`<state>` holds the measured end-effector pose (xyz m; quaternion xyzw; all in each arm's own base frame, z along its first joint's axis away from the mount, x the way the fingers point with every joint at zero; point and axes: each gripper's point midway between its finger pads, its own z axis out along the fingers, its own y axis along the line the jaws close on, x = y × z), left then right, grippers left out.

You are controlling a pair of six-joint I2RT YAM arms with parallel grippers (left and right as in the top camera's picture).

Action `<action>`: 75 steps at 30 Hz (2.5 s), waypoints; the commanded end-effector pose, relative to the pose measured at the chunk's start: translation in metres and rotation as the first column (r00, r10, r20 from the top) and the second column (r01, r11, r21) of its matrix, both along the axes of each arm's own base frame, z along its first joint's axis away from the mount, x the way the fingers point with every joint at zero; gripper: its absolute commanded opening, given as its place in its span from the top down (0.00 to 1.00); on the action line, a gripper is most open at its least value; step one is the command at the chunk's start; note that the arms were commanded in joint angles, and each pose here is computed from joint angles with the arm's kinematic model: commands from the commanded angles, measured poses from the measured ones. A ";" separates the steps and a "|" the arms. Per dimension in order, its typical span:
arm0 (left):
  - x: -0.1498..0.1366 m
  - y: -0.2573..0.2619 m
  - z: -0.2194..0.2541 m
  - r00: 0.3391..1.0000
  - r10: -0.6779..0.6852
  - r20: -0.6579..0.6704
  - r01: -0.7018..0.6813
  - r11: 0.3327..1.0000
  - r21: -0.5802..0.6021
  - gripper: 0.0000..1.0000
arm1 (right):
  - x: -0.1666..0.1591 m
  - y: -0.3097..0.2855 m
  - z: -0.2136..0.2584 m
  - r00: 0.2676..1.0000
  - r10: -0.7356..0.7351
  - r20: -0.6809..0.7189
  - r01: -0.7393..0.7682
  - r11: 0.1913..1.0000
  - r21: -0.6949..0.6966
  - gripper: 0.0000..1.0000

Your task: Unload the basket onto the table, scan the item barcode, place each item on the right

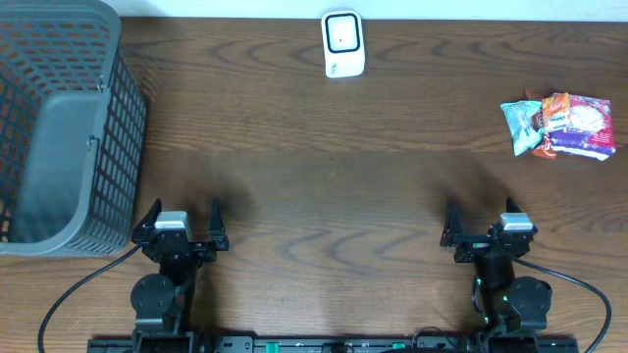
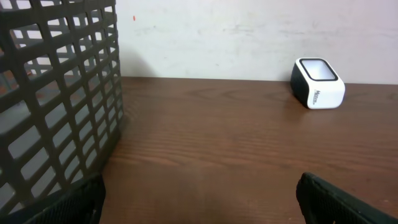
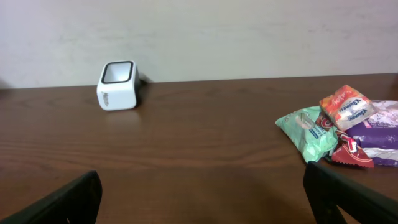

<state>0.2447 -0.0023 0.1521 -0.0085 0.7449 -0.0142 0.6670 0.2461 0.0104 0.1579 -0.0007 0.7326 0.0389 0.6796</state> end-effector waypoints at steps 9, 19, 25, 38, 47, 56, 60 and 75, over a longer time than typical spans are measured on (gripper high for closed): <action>-0.001 -0.001 -0.016 0.999 -0.006 -0.046 0.007 1.000 0.015 0.02 | 0.000 -0.001 -0.002 1.000 -0.005 -0.004 0.005 1.000 0.013 0.01; -0.001 -0.001 -0.014 0.999 -0.005 -0.040 0.006 1.000 0.010 0.02 | 0.000 -0.001 -0.002 1.000 -0.005 -0.004 0.005 1.000 0.014 0.01; -0.001 -0.001 -0.015 0.999 -0.005 -0.042 0.006 1.000 0.009 0.02 | 0.000 -0.001 -0.002 1.000 -0.005 -0.004 0.005 1.000 0.013 0.01; -0.001 -0.001 -0.015 0.999 -0.005 -0.042 0.006 1.000 0.010 0.02 | 0.000 -0.001 -0.002 1.000 -0.005 -0.004 0.005 1.000 0.014 0.01; -0.001 -0.001 -0.015 0.999 -0.005 -0.042 0.006 1.000 0.010 0.02 | 0.000 -0.001 -0.002 1.000 -0.005 -0.004 0.005 1.000 0.014 0.01; -0.001 -0.001 -0.015 0.999 -0.005 -0.042 0.006 1.000 0.010 0.02 | 0.000 -0.001 -0.002 1.000 -0.005 -0.004 0.005 1.000 0.013 0.01; -0.001 -0.001 -0.015 0.999 -0.005 -0.042 0.006 1.000 0.010 0.02 | 0.000 -0.001 -0.001 1.000 -0.004 0.001 0.004 1.000 0.014 0.01; -0.001 -0.001 -0.015 0.999 -0.005 -0.042 0.006 1.000 0.010 0.02 | 0.000 -0.007 -0.002 0.999 -0.038 -0.004 0.038 0.999 -0.019 0.01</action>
